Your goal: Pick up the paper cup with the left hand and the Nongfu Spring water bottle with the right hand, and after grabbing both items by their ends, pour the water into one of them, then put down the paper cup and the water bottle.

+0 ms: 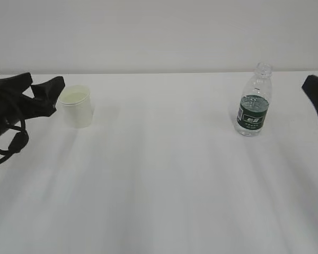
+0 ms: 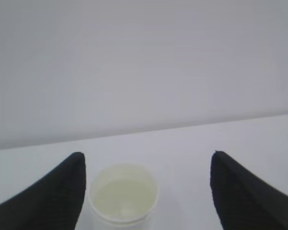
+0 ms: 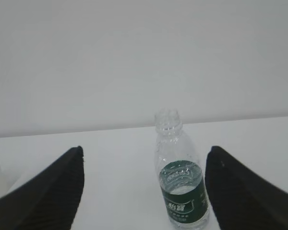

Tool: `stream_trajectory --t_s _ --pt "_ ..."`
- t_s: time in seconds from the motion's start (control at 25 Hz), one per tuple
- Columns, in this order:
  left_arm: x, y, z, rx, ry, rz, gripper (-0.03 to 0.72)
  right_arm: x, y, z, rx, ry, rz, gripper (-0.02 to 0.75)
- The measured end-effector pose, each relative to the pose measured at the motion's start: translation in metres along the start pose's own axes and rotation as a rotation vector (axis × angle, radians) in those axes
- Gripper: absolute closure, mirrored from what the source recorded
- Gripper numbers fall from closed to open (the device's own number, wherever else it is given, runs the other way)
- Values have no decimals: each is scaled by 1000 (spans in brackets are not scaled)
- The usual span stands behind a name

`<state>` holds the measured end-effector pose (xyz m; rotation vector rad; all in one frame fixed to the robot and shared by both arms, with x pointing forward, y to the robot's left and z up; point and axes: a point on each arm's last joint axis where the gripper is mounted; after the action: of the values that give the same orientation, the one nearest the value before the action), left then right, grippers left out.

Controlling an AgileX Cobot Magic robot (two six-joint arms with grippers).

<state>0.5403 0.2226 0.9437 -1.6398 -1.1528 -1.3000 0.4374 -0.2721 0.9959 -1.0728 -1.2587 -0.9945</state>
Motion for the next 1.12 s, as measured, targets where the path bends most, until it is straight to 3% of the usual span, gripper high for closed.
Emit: stream_trajectory --t_s 0.16,0.32,0.48,0.68,1.12 --pt "34 -10 -12 -32 13 -94 111 36 -16 -2 -53 -48 -5 149" --pt "72 -29 -22 -20 32 -98 112 61 -35 -3 -94 -75 -16 149" --pt "111 -64 -35 0 51 -65 112 72 -62 -3 -144 -81 24 149" --pt "153 -126 -49 17 15 -105 123 85 -103 -1 -199 -51 8 149" --pt "169 -257 -57 73 12 -49 165 105 -186 3 -304 -36 78 149"
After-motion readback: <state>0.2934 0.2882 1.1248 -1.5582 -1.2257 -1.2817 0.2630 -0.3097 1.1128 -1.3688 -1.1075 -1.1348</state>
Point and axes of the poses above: a point on each arm's last joint axis where the gripper is mounted, y pointing out along that axis toward the gripper, z along the wrist's bending axis when the last joint is at zero, x = y × z, and after that the axes turned 7 degrees about -y, right-handed
